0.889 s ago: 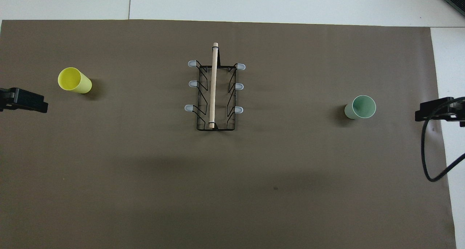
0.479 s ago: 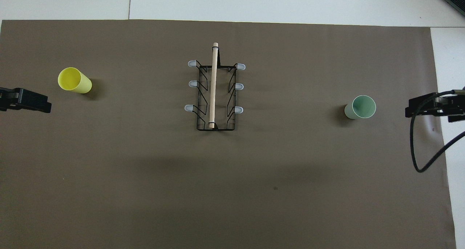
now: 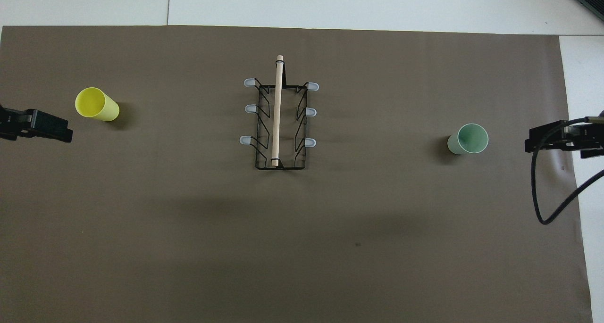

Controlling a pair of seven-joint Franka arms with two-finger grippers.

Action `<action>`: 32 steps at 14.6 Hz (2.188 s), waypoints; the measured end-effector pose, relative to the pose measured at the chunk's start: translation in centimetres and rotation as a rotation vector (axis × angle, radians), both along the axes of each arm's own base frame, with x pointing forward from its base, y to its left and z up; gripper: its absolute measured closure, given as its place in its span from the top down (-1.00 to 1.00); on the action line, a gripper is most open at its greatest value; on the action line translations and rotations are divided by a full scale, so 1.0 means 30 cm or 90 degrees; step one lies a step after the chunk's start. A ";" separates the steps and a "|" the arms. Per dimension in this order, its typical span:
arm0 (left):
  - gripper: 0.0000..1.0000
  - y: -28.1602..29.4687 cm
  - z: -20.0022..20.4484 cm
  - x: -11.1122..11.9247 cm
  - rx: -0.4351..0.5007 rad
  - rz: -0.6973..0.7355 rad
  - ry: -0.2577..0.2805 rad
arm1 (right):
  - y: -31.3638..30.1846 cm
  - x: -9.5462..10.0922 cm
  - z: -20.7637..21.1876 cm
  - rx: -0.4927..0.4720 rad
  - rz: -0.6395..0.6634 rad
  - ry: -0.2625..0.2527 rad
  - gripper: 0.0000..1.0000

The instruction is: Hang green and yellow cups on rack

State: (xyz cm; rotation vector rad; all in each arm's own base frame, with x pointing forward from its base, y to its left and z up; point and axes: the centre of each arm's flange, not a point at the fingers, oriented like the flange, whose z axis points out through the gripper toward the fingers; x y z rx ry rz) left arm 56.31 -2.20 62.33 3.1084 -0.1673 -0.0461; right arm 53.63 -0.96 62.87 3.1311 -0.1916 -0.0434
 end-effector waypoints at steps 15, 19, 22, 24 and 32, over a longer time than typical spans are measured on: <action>1.00 0.376 -0.442 0.462 -0.057 0.287 0.035 | 0.035 0.448 -0.538 -0.055 0.110 0.087 1.00; 1.00 0.452 -0.598 0.503 -0.075 0.411 0.065 | 0.181 0.473 -0.673 -0.156 0.323 0.161 1.00; 1.00 0.509 -0.684 0.539 -0.101 0.505 0.065 | 0.367 0.452 -0.779 -0.275 0.510 0.250 1.00; 1.00 0.561 -0.731 0.552 -0.119 0.589 0.066 | 0.441 0.424 -0.878 -0.327 0.626 0.312 1.00; 1.00 0.670 -0.917 0.540 -0.140 0.906 0.126 | 0.501 0.262 -1.141 -0.442 0.983 0.426 1.00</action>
